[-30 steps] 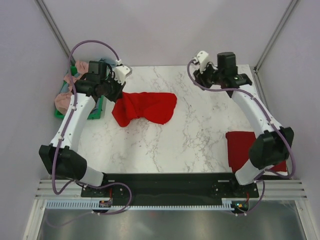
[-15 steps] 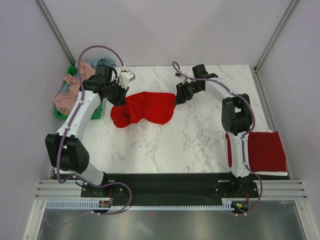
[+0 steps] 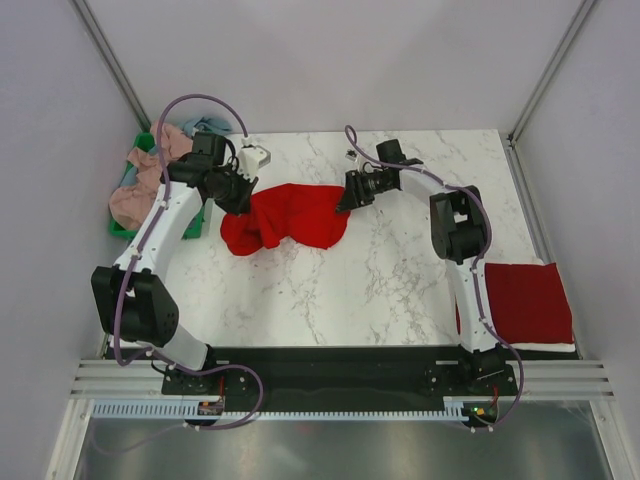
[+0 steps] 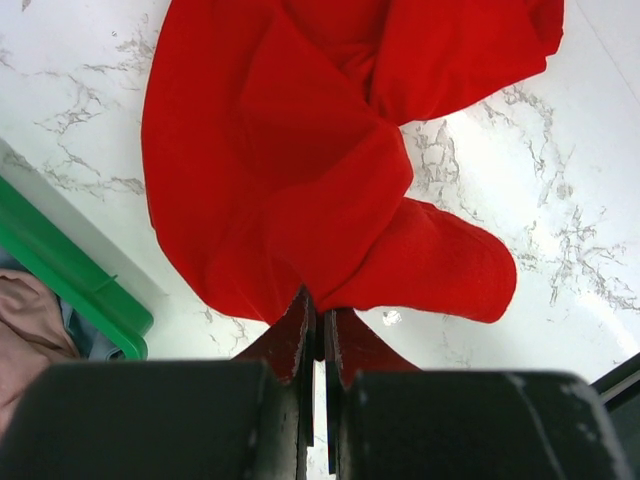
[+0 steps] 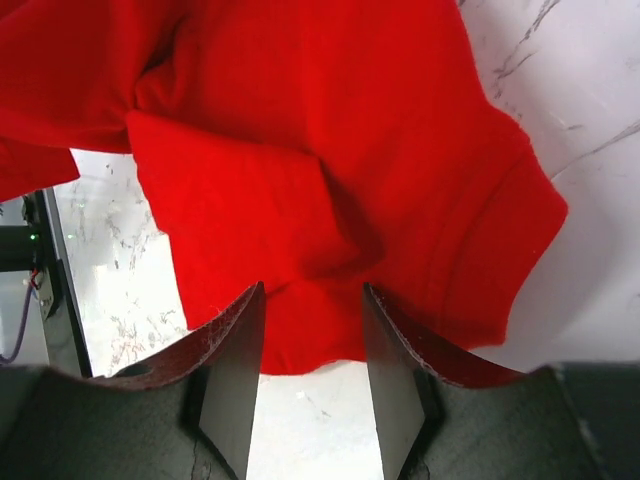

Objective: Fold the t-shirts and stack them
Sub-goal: Flatten the tshirt out

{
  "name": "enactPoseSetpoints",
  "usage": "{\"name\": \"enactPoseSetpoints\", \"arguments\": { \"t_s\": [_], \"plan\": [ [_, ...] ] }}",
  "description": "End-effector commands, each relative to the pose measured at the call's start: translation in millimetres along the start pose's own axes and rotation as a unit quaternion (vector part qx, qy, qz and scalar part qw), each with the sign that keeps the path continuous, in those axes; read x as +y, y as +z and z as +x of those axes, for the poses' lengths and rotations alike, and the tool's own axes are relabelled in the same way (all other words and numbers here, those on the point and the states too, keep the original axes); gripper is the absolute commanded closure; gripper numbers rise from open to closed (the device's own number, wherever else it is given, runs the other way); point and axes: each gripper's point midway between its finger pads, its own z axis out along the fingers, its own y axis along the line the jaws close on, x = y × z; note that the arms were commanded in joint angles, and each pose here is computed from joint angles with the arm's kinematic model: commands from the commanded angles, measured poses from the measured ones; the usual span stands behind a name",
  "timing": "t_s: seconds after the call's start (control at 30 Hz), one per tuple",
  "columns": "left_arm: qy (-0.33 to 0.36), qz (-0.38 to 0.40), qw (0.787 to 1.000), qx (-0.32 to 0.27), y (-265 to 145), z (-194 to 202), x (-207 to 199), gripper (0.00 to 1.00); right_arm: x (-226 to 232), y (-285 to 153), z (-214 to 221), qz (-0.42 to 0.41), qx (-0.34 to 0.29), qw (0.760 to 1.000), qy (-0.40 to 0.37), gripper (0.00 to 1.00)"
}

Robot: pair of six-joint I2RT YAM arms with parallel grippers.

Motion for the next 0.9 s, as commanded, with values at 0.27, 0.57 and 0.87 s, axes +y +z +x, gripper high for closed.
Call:
{"name": "enactPoseSetpoints", "arguments": {
  "t_s": [0.27, 0.57, 0.87],
  "plan": [
    [-0.009, -0.007, 1.0, 0.017, 8.7, 9.7, 4.2, 0.98, 16.0, 17.2, -38.1, -0.053, -0.048, 0.997, -0.008, 0.48],
    [-0.008, -0.007, 1.0, 0.017, 11.9, 5.2, 7.5, 0.98, 26.0, 11.2, -47.4, -0.054, -0.058, 0.997, -0.012, 0.94],
    [-0.003, -0.048, 0.998, -0.04, -9.8, -42.0, 37.8, 0.98, 39.9, -118.5, -132.0, 0.05, -0.167, 0.978, -0.117, 1.0]
  ]
}}
